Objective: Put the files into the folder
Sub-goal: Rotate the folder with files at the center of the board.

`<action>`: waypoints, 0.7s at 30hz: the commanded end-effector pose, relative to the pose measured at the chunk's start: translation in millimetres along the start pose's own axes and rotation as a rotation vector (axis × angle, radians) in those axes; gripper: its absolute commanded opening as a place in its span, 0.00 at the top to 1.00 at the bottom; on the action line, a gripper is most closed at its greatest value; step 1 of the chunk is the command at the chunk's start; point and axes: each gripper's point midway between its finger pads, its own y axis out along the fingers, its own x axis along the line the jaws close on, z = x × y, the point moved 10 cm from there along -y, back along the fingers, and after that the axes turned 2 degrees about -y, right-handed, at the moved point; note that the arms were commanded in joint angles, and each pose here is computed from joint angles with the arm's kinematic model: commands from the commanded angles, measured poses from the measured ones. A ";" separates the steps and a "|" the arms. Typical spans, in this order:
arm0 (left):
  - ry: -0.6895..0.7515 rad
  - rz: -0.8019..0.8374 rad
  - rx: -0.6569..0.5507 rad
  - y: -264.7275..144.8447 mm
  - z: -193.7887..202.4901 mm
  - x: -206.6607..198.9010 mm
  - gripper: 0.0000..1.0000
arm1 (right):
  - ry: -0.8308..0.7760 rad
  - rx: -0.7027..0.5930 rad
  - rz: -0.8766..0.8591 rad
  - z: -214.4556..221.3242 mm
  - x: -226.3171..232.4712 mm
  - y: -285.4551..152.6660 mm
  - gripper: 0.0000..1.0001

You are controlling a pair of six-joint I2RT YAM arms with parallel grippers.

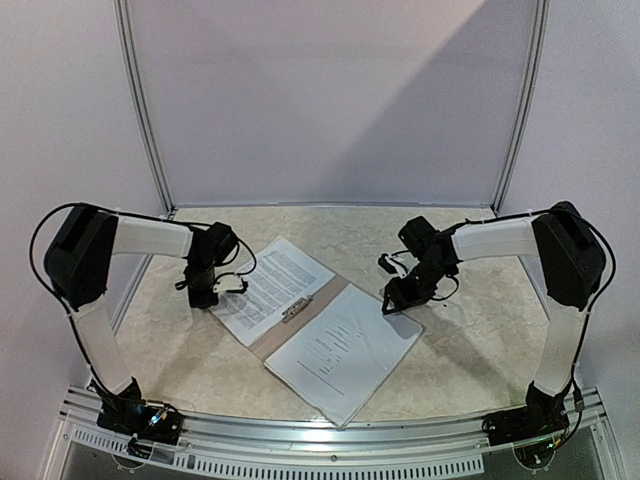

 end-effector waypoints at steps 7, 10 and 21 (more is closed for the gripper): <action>0.027 -0.077 -0.186 1.5 -76.3 65.9 0.61 | 0.128 0.156 -0.205 105.1 67.3 15.4 0.52; 0.011 -0.052 -0.219 -4.0 -72.2 72.4 0.60 | 0.145 0.139 -0.302 114.5 94.6 12.7 0.52; -0.015 0.168 -0.384 -63.2 -0.4 35.3 0.59 | 0.222 0.099 -0.319 134.4 100.7 -22.5 0.48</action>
